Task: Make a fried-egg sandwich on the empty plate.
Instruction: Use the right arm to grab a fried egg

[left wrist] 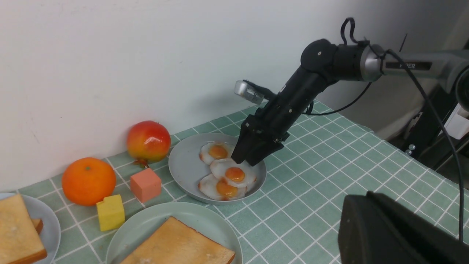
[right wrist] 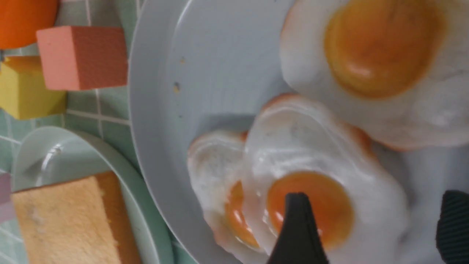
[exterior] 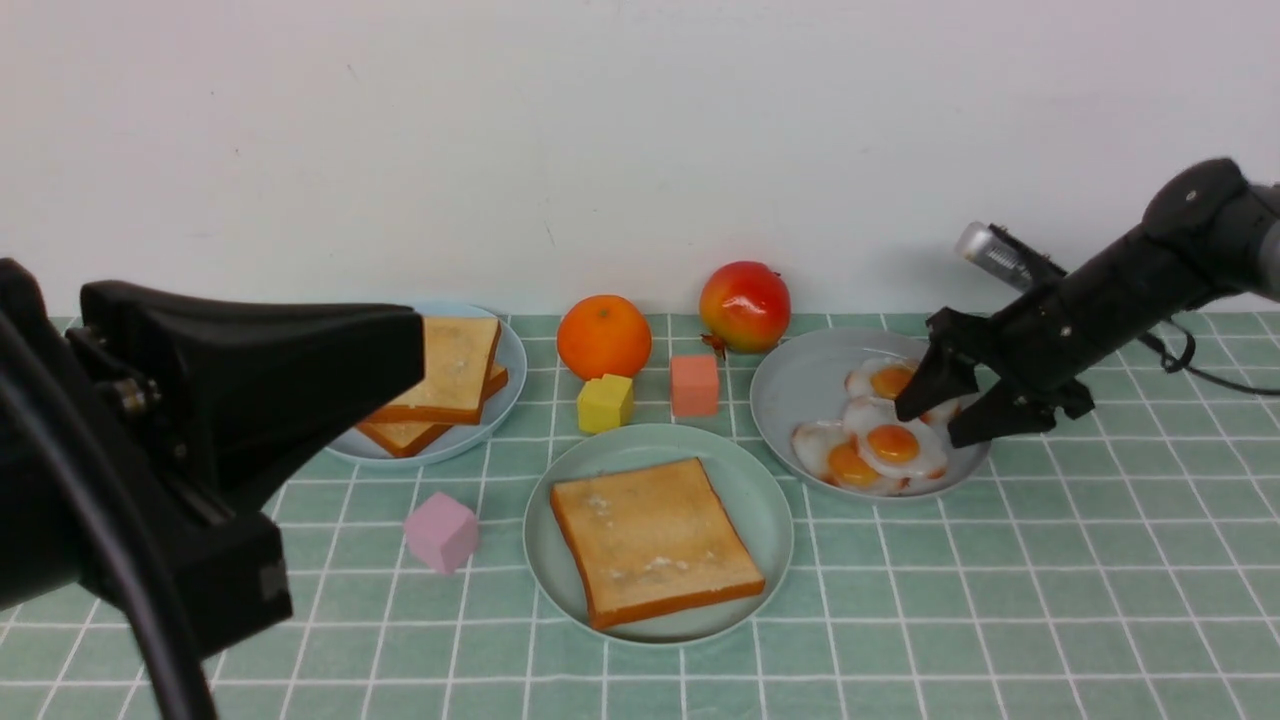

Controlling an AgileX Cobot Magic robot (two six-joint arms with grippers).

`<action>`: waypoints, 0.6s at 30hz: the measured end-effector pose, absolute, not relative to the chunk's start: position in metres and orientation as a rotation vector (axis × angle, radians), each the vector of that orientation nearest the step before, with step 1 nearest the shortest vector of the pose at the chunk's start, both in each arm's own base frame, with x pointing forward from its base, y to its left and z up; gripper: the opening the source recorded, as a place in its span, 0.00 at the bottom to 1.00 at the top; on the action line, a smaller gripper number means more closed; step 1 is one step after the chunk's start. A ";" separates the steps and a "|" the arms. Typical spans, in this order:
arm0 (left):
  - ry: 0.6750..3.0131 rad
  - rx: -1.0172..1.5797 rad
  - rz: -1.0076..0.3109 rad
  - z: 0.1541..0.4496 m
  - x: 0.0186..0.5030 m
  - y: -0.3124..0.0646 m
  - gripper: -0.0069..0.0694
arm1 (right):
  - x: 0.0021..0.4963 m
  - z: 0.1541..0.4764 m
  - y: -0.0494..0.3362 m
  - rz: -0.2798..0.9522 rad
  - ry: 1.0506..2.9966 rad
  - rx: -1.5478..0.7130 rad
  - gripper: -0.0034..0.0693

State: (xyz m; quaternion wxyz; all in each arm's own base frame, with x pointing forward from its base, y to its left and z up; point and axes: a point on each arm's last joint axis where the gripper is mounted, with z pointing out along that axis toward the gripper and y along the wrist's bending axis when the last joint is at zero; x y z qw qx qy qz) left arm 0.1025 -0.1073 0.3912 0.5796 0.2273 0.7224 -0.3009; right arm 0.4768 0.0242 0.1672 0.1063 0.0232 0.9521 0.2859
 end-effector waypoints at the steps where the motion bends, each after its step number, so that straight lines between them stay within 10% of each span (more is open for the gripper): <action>1: 1.688 0.531 -0.704 0.391 0.103 -0.107 0.07 | 0.476 0.171 0.025 0.798 2.816 0.054 0.72; 18: 1.703 0.532 -0.699 0.390 0.103 -0.107 0.07 | 0.479 0.169 0.049 0.602 2.834 0.063 0.72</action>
